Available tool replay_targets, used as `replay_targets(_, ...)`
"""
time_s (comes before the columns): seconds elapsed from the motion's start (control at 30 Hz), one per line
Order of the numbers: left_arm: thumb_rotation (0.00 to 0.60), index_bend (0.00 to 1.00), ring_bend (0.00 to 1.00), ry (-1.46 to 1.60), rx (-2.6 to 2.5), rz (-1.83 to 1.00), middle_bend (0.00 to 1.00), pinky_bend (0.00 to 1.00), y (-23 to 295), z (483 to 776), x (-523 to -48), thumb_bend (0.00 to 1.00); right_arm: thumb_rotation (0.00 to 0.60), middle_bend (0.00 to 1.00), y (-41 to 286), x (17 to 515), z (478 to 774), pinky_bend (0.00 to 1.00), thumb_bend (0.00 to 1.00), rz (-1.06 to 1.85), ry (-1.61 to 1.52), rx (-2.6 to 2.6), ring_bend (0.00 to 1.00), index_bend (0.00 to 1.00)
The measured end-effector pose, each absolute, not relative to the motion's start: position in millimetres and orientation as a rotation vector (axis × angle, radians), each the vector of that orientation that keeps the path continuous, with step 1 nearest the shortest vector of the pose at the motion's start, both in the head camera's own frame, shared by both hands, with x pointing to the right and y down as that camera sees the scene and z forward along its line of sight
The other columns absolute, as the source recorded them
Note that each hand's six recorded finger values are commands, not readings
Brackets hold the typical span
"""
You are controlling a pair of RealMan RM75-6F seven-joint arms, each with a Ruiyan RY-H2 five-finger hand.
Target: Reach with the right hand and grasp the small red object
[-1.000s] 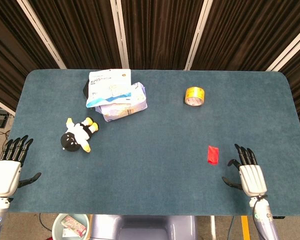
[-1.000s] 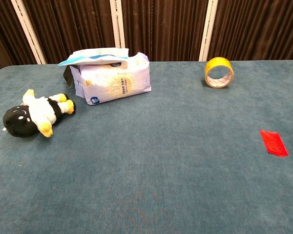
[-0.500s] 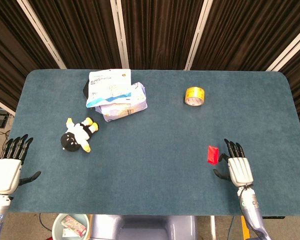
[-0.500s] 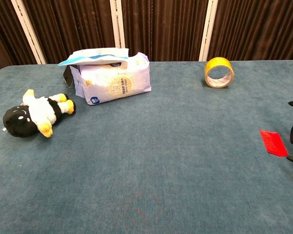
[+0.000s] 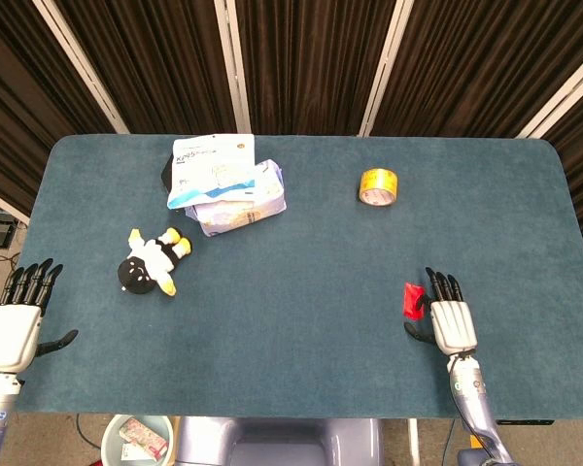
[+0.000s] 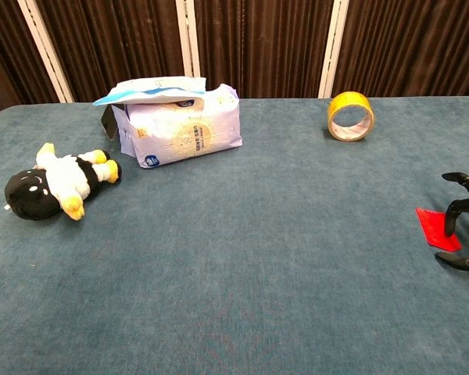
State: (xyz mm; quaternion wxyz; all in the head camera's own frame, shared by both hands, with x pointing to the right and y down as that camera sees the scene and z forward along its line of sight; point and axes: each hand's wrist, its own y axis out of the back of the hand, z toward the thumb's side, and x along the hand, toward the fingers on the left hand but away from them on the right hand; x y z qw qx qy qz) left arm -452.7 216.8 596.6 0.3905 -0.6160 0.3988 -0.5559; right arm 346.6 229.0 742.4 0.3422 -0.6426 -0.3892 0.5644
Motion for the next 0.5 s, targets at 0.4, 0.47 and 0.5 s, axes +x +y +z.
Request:
replay_targets(0.4,0.6,0.0,0.0,1.015,-1.556,-1.423,0.0,0.0,215.7,598.0,-455.2,0.05,0.6,0.0,223.7,345.3,747.1,0.0,0.2,1.466,-1.012,-1.655,0.0,0.52)
replay_targets(0.47,0.6,0.0,0.0,1.015,-1.554,-1.425,0.0,0.0,215.5,598.5,-455.4,0.05,0.6,0.0,222.2,345.5,747.4,0.0,0.2,1.465,-1.013,-1.655,0.0,0.52)
replay_targets(0.5,0.6,0.0,0.0,1.014,-1.554,-1.427,0.0,0.0,215.3,598.8,-455.4,0.05,0.6,0.0,221.3,345.8,747.4,0.0,0.21,1.465,-1.013,-1.653,0.0,0.53)
